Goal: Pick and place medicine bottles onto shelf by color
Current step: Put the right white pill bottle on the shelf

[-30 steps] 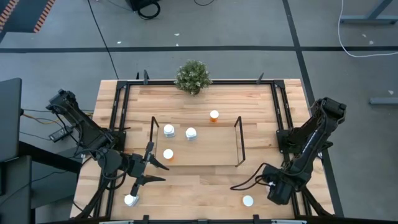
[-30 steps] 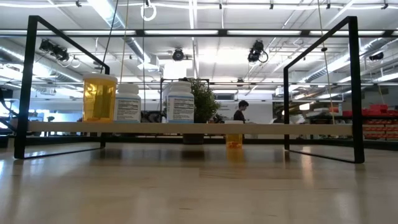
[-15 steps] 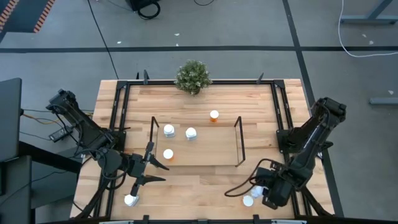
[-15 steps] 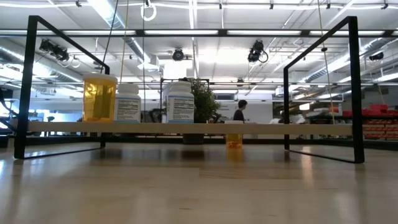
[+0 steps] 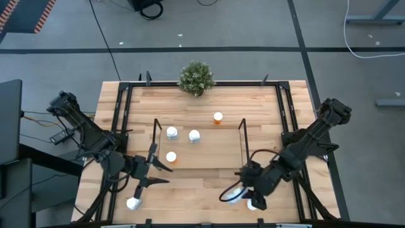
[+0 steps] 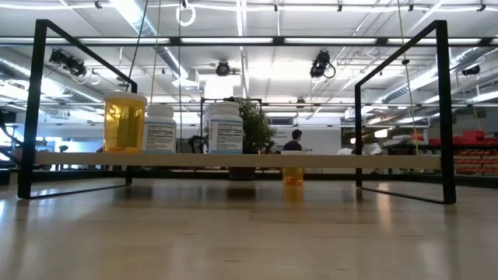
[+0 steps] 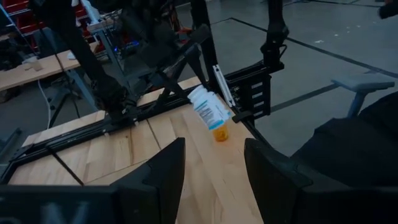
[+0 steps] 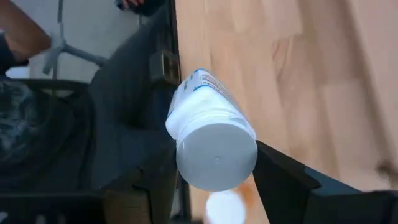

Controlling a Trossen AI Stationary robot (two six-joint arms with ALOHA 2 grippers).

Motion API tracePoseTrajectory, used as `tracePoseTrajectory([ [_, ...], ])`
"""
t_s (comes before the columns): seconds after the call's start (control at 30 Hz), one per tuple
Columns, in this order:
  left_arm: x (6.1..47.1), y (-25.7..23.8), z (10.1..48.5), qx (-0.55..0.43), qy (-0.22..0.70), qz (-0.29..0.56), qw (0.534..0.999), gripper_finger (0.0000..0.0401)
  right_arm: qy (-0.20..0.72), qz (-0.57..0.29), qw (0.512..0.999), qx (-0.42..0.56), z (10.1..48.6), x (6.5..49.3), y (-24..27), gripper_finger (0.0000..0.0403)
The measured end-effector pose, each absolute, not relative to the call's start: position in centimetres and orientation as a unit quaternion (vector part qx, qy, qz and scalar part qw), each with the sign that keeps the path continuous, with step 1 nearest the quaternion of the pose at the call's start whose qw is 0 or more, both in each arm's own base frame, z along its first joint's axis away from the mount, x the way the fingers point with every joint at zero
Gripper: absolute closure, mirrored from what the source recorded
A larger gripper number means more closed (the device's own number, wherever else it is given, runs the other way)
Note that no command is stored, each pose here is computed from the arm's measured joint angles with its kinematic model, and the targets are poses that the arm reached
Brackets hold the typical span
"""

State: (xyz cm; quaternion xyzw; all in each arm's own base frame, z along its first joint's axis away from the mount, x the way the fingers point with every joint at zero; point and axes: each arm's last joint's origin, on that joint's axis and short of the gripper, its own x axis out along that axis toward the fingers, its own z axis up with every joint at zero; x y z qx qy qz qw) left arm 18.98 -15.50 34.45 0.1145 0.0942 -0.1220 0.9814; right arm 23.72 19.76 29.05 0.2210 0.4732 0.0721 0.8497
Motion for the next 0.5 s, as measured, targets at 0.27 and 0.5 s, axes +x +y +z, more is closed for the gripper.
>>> tracePoseTrajectory([
  [0.27, 19.3, -15.0, 34.2, 0.109, 0.108, -0.110, 0.982, 0.0227, 0.445, 0.072, 0.878, 0.159, 29.2, 26.1, 16.7, 0.0205],
  [0.5, 19.3, -15.1, 34.2, 0.108, 0.106, -0.110, 0.982, 0.0229, 0.428, 0.050, 0.896, 0.110, 29.2, 28.2, 12.9, 0.0205],
])
